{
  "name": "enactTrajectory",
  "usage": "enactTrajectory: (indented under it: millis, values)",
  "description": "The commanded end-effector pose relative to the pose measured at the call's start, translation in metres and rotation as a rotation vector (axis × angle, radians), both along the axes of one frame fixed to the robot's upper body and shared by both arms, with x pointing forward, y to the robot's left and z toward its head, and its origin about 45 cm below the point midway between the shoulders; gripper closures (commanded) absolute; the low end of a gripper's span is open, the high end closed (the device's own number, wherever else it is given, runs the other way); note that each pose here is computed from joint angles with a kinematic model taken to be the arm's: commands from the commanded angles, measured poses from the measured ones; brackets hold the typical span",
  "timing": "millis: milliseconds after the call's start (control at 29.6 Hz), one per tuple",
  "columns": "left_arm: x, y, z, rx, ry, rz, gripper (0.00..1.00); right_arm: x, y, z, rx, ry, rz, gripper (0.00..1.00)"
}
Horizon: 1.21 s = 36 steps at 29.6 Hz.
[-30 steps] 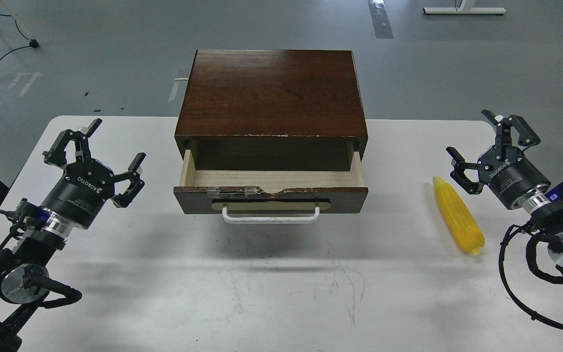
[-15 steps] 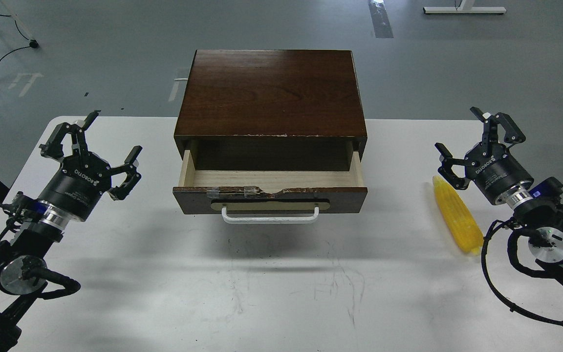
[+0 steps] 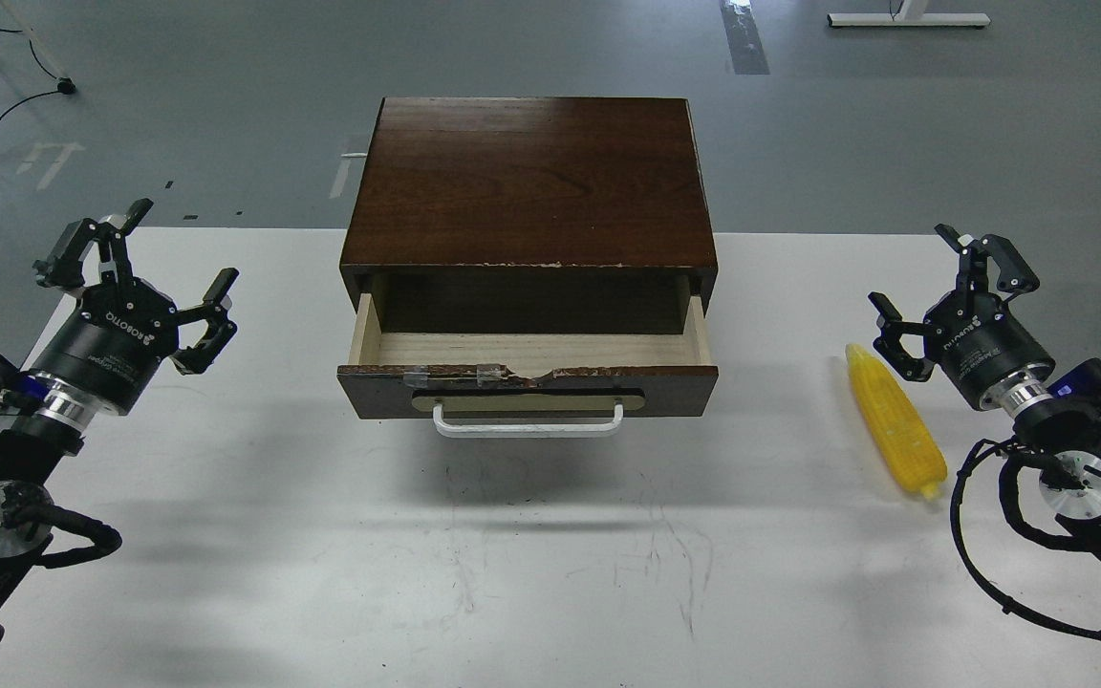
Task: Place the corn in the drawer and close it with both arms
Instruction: 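Raise the right gripper and swing it toward the yellow corn cob, then lower the right gripper onto the corn cob and close on it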
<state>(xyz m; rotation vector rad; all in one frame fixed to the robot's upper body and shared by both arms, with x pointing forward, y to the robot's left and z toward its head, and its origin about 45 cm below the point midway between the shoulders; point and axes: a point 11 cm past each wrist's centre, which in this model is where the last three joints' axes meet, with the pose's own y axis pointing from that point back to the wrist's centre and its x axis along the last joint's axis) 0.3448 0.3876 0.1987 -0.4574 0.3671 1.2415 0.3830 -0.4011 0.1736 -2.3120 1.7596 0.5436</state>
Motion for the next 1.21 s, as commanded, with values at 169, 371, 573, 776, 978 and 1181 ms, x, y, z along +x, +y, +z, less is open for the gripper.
enactTrajectory:
  millis: [169, 371, 573, 776, 978, 1181]
  values:
    - [-0.001, 0.000, 0.005, 0.000, -0.028, 0.002, 0.01, 0.004, -0.019, 0.088, -0.476, -0.137, 0.269, 0.00]
    - [-0.001, -0.007, 0.007, 0.018, -0.039, -0.021, 0.01, -0.026, -0.010, 0.086, -0.913, -0.130, 0.587, 0.00]
    - [-0.001, -0.013, 0.010, 0.019, -0.053, -0.037, 0.01, -0.050, -0.029, 0.043, -1.305, -0.077, 0.744, 0.00]
    - [-0.001, -0.013, 0.011, 0.012, -0.063, -0.032, 0.01, -0.053, -0.056, 0.022, -1.429, 0.003, 0.766, 0.00]
    - [-0.001, -0.013, 0.011, 0.010, -0.068, -0.030, 0.01, -0.057, -0.047, -0.001, -1.432, 0.023, 0.819, 0.00]
    - [-0.001, -0.014, 0.011, 0.009, -0.068, -0.030, 0.01, -0.055, -0.044, -0.017, -1.448, 0.054, 0.858, 0.03]
